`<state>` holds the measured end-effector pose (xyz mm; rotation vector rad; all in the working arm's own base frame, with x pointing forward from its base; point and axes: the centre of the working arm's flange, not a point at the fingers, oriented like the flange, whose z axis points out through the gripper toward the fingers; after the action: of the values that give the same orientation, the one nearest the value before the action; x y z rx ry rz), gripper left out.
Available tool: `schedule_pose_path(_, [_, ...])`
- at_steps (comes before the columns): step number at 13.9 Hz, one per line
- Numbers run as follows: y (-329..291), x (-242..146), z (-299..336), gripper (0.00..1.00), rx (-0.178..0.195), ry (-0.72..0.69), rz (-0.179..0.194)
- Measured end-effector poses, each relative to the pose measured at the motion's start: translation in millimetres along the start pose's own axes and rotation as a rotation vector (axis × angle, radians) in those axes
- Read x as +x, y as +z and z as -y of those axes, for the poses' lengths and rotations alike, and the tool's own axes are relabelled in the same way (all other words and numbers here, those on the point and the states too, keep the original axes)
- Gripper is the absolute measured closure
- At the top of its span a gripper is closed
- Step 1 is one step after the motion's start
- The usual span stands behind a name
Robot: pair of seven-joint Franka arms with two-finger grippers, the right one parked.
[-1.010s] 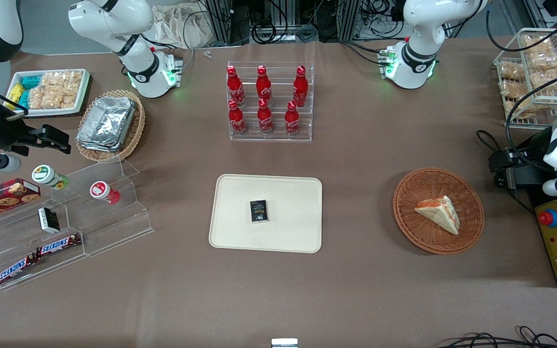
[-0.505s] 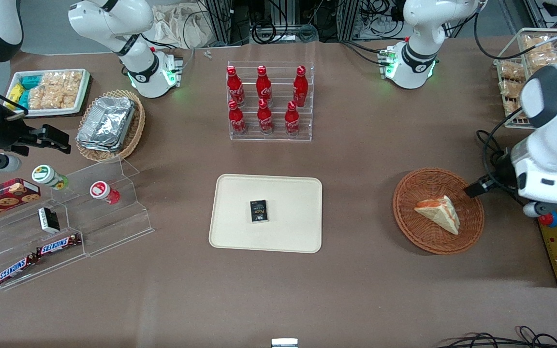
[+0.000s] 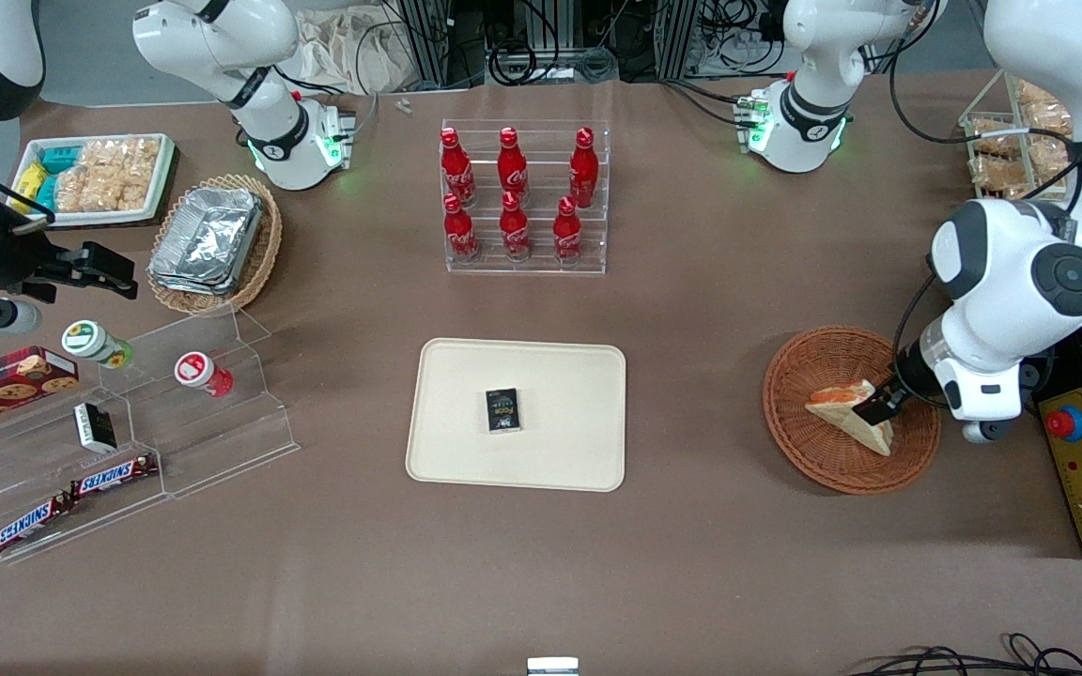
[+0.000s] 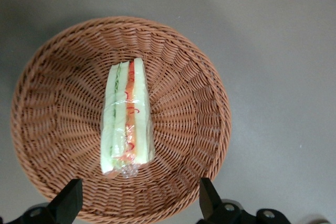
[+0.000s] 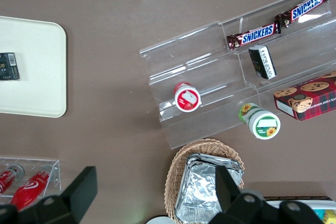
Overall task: Place sandwich from basket to tray
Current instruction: 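Lower the left gripper and close it on the wrapped sandwich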
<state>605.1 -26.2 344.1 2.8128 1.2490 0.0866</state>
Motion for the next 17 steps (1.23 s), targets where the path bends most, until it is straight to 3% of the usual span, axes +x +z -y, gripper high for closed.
schedule_pose_path(3, [23.9,2.4,-1.4,0.00,-0.009,-0.023,0.010])
schedule_pose_path(12, [65.4,1.3,12.3,0.00,0.038,-0.055,0.061])
schedule_pose_path(17, [90.6,4.3,15.3,0.02,0.027,-0.068,0.066])
